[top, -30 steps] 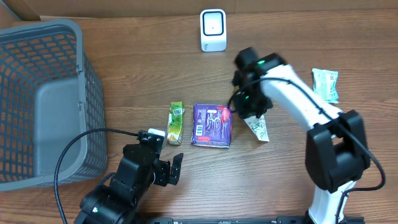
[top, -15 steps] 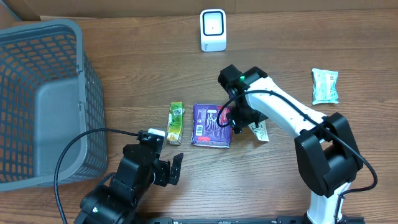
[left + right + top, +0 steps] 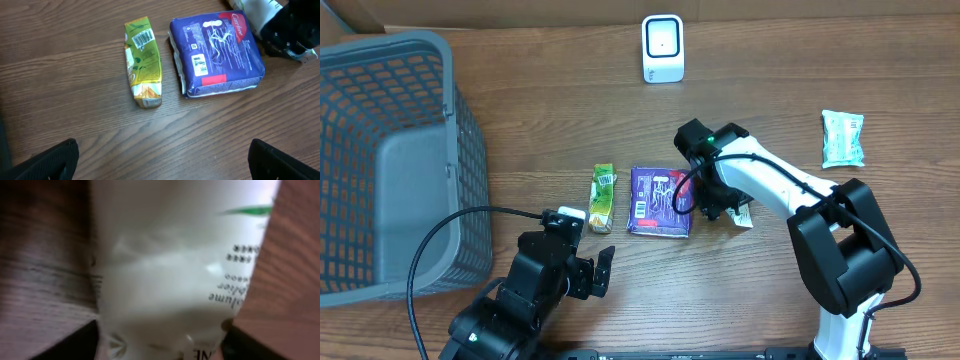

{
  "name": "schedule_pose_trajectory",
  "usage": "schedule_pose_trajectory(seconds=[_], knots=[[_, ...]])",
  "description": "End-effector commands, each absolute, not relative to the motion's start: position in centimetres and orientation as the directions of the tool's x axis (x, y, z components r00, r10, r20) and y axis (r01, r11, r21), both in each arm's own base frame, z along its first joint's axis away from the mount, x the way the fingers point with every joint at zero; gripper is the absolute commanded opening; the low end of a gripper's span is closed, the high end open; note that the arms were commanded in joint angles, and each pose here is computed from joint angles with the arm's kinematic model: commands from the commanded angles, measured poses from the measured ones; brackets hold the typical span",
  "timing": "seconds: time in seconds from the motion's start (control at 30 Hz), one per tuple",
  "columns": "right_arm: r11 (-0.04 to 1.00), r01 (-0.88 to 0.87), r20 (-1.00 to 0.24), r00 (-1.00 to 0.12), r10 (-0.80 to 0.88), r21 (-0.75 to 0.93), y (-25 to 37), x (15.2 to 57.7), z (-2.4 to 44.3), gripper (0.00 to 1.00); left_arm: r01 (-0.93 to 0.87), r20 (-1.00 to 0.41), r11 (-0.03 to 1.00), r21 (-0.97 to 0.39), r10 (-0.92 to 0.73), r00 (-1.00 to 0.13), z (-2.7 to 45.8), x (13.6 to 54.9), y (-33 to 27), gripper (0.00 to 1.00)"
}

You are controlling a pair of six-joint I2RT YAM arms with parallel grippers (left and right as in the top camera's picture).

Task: Scan the item barcode
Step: 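Hold the tube with the right gripper beside the purple pack's right edge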

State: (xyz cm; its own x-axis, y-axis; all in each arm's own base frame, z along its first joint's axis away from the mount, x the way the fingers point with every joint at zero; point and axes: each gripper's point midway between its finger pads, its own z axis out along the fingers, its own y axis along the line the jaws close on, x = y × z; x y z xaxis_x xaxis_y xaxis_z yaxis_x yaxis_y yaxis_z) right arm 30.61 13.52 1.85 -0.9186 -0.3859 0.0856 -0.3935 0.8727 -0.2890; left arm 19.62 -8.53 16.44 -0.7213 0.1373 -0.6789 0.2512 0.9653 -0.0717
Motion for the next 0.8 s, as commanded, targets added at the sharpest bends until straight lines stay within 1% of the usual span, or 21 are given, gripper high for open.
schedule_pose_trajectory(seconds=[0.0,0.03,0.27,0.33,0.37,0.57,0.73,0.77], knots=[[0.860,-0.384,0.070,-0.921,-0.384,-0.337,12.5,30.7,2.3,0.61,0.262,-0.682,0.964,-0.052,0.157,-0.714,16.4,19.6,-8.5,1.00],[0.856,-0.383,0.070,-0.921,-0.384,-0.347,12.3,30.8,2.3,0.55,0.262,-0.682,0.964,-0.052,0.157,-0.714,16.4,19.6,-8.5,0.99],[0.856,-0.374,0.045,-0.922,-0.384,-0.357,12.4,31.3,2.4,0.19,0.262,-0.682,0.964,-0.052,0.157,-0.714,16.4,19.6,-8.5,1.00],[0.864,-0.367,0.038,-0.925,-0.377,-0.344,12.7,31.4,2.3,0.05,0.262,-0.682,0.964,-0.052,0.157,-0.714,16.4,19.6,-8.5,1.00],[0.873,-0.367,0.038,-0.926,-0.375,-0.321,13.1,31.3,2.3,0.04,0.262,-0.682,0.964,-0.052,0.157,-0.714,16.4,19.6,-8.5,1.00],[0.917,-0.377,0.024,-0.926,-0.377,-0.128,16.5,30.8,3.3,0.04,0.262,-0.682,0.964,-0.052,0.157,-0.714,16.4,19.6,-8.5,1.00],[0.915,-0.371,-0.040,-0.929,-0.369,0.157,19.3,30.7,6.4,0.04,0.262,-0.682,0.964,-0.052,0.157,-0.714,16.4,19.6,-8.5,0.99],[0.897,-0.357,-0.061,-0.933,-0.354,0.262,19.8,30.9,7.4,0.04,0.262,-0.682,0.964,-0.052,0.157,-0.714,16.4,19.6,-8.5,1.00]])
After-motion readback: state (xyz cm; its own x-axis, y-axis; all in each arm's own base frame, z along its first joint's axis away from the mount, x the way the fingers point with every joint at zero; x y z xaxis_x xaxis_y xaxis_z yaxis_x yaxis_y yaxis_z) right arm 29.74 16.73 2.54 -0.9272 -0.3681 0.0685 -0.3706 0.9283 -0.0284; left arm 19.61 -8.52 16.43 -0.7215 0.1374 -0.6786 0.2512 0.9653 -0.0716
